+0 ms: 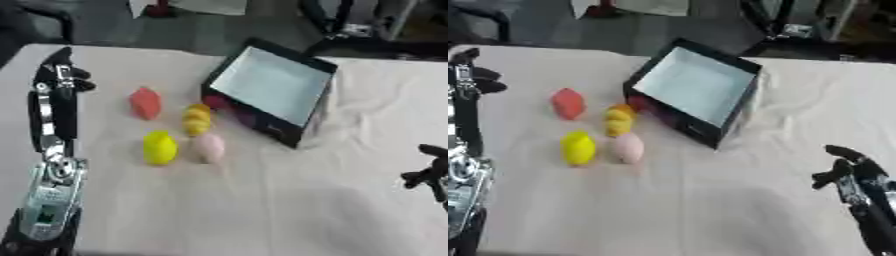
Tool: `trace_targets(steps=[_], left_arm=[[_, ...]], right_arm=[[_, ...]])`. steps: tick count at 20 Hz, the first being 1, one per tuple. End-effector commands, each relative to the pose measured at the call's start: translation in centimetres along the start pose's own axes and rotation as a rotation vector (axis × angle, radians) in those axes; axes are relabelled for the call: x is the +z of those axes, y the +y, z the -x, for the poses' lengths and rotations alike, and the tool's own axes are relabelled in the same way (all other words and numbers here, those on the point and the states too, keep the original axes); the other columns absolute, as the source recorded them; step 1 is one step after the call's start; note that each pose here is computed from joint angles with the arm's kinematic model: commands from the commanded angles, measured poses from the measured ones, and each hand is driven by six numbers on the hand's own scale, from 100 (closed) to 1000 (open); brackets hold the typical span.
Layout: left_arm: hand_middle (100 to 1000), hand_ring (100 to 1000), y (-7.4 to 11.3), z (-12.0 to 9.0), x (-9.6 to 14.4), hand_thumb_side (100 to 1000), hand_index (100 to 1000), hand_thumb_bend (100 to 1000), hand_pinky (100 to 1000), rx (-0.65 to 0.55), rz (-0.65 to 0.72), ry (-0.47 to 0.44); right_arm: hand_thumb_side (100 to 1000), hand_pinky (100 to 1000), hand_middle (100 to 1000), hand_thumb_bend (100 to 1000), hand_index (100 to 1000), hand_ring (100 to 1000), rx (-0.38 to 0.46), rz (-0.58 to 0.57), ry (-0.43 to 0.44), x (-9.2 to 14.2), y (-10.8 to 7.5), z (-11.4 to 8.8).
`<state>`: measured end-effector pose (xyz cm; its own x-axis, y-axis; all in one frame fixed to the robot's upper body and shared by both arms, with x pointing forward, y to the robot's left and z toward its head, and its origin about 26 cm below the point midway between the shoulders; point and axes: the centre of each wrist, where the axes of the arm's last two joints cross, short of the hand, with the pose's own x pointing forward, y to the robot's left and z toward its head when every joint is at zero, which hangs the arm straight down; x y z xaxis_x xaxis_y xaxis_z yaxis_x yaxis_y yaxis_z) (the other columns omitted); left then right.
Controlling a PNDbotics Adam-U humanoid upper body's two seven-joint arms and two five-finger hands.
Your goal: Pick up objects on the table and place them in the box.
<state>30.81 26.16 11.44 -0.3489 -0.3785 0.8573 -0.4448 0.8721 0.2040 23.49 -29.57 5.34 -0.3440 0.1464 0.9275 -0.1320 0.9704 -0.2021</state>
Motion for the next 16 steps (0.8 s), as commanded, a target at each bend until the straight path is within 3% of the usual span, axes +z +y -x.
trace_targets(steps=[1, 10, 12, 16], left_arm=[[484, 475, 0.1, -0.7, -0.3, 962, 828, 100, 621, 0.001, -0.006, -0.028], [509, 496, 0.7, -0.9, -1.4, 920, 842, 100, 636, -0.064, 0.012, -0.056], [557, 537, 1.4, -1.4, -3.1, 874, 864, 100, 658, -0.176, 0.085, -0.098], [670, 631, 3.1, -3.2, -7.9, 738, 913, 100, 728, -0.554, 0.367, -0.178]], right_arm=[[606, 658, 178, 100, 789, 463, 0.012, -0.005, -0.021, -0.2, -0.2, -0.6], [618, 664, 283, 100, 787, 498, 0.023, 0.010, -0.011, -0.2, -0.2, -0.5], [617, 665, 292, 100, 785, 503, 0.027, 0.011, -0.008, -0.2, -0.2, -0.5], [614, 667, 302, 100, 786, 510, 0.037, 0.009, -0.002, -0.1, -0.4, -0.5]])
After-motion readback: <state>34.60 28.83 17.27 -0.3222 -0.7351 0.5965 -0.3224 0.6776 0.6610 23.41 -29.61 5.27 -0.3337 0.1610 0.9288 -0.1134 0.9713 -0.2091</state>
